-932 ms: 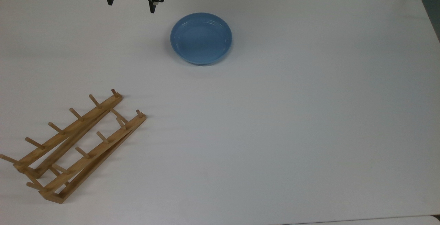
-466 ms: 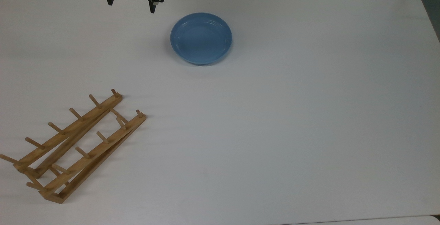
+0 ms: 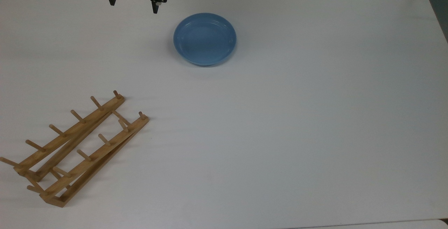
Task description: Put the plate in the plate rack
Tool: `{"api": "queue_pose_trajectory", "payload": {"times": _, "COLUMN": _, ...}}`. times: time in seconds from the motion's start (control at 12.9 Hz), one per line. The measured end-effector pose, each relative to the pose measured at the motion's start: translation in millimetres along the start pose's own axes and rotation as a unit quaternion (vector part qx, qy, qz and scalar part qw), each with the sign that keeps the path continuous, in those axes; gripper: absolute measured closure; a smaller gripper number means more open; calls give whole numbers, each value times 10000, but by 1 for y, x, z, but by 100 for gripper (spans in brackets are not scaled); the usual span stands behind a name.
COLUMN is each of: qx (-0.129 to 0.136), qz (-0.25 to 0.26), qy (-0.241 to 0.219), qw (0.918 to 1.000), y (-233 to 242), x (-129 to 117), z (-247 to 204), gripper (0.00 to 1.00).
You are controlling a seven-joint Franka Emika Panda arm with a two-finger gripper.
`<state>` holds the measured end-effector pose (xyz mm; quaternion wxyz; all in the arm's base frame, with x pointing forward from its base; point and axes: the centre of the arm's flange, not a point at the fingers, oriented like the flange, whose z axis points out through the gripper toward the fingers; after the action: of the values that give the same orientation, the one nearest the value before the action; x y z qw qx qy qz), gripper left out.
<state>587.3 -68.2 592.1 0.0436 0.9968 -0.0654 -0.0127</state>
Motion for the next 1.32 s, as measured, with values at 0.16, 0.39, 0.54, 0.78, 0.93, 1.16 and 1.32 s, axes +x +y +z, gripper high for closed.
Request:
{"api": "queue_pose_trajectory", "payload": {"times": 0.16, "qx": -1, "qz": -142, "qy": -35, "qw": 9999, "y": 0, "x": 0, "z": 3, "gripper": 0}}
{"api": "queue_pose_trajectory", "payload": {"times": 0.39, "qx": 12, "qz": -905, "qy": -205, "qw": 9957, "y": -6, "x": -1, "z": 20, "gripper": 0}}
{"api": "queue_pose_trajectory", "payload": {"times": 0.54, "qx": 34, "qz": -1424, "qy": -360, "qw": 9891, "y": -15, "x": -3, "z": 34, "gripper": 0}}
{"api": "queue_pose_trajectory", "payload": {"times": 0.78, "qx": 101, "qz": -2524, "qy": -818, "qw": 9641, "y": -56, "x": -9, "z": 80, "gripper": 0}}
{"api": "queue_pose_trajectory", "payload": {"times": 0.93, "qx": 103, "qz": -3135, "qy": -1072, "qw": 9434, "y": -82, "x": -7, "z": 128, "gripper": 0}}
{"api": "queue_pose_trajectory", "payload": {"times": 1.16, "qx": 8, "qz": -3522, "qy": -1231, "qw": 9278, "y": -104, "x": -3, "z": 193, "gripper": 9}}
{"api": "queue_pose_trajectory", "payload": {"times": 1.32, "qx": -120, "qz": -3678, "qy": -1424, "qw": 9189, "y": -117, "x": -2, "z": 224, "gripper": 28}}
